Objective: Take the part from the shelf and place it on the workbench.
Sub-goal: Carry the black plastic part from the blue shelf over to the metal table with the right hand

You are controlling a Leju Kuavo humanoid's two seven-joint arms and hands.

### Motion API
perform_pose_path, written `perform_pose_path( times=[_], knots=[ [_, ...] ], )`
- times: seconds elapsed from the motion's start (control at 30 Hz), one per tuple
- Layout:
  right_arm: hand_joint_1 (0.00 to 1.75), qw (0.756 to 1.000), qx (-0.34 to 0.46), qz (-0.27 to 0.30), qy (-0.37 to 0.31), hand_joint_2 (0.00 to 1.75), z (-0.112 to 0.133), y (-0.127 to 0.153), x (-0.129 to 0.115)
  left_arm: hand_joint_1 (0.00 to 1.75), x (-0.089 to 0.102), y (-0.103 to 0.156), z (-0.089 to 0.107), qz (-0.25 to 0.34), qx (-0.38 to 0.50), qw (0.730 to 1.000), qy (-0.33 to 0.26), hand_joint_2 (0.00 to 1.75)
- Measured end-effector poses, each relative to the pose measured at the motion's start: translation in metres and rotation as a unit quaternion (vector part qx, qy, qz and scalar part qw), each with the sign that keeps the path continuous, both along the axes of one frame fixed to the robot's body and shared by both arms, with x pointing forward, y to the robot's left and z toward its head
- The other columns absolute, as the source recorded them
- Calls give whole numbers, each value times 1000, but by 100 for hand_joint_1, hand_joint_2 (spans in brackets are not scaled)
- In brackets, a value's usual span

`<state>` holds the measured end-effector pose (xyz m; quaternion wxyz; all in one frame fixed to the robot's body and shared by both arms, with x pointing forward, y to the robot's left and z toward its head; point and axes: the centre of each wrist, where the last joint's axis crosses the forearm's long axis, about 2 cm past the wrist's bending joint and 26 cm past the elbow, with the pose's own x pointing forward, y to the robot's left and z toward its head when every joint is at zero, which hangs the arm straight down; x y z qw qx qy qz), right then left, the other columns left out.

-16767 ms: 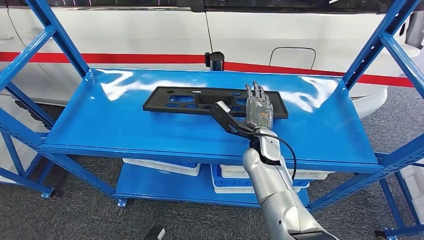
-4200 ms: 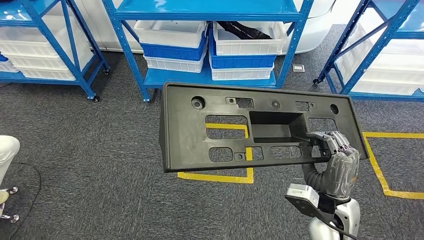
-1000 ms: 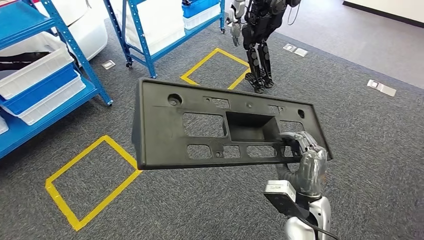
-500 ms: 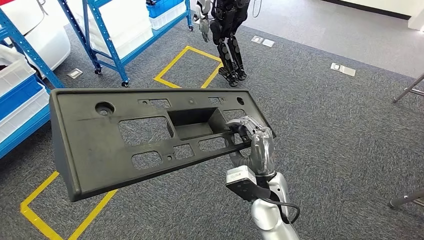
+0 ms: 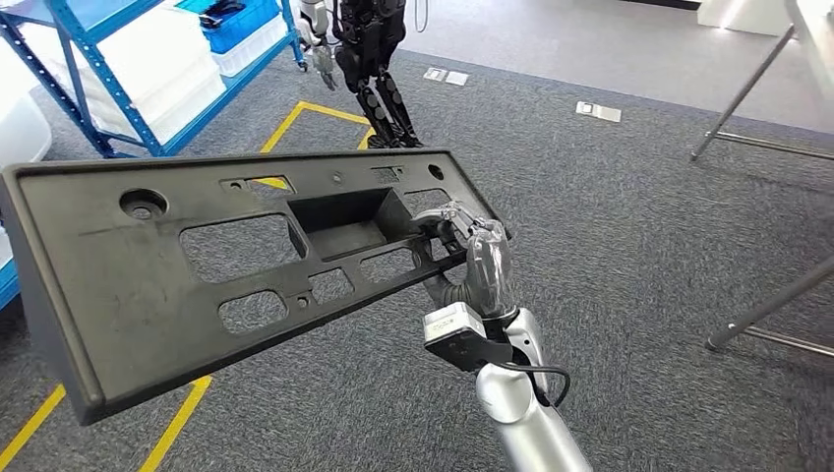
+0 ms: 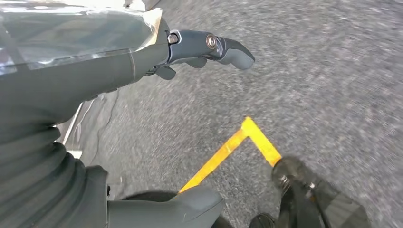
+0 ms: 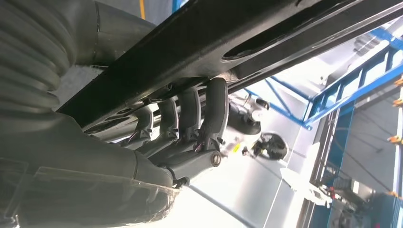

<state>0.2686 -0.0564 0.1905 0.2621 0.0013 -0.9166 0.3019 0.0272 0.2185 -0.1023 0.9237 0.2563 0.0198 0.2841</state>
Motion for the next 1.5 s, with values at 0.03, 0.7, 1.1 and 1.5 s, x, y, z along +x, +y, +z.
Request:
perform_pose_path(
  times=[0.03,0.7,1.1,1.5],
  knots=[
    [175,1000,-1,0,-2,175,1,0,1,0,0,-1,0,0,0,1000,0,175],
    [175,987,-19,-155,-29,175,-18,-69,-4,0,11,9,-5,17,-14,975,-222,175],
    [175,964,-69,-248,-68,175,-17,-110,-24,0,5,35,-8,10,-32,964,-262,175],
    [175,946,-111,-289,-94,175,-8,-132,-28,0,8,36,-9,2,-66,952,-300,175]
  ],
)
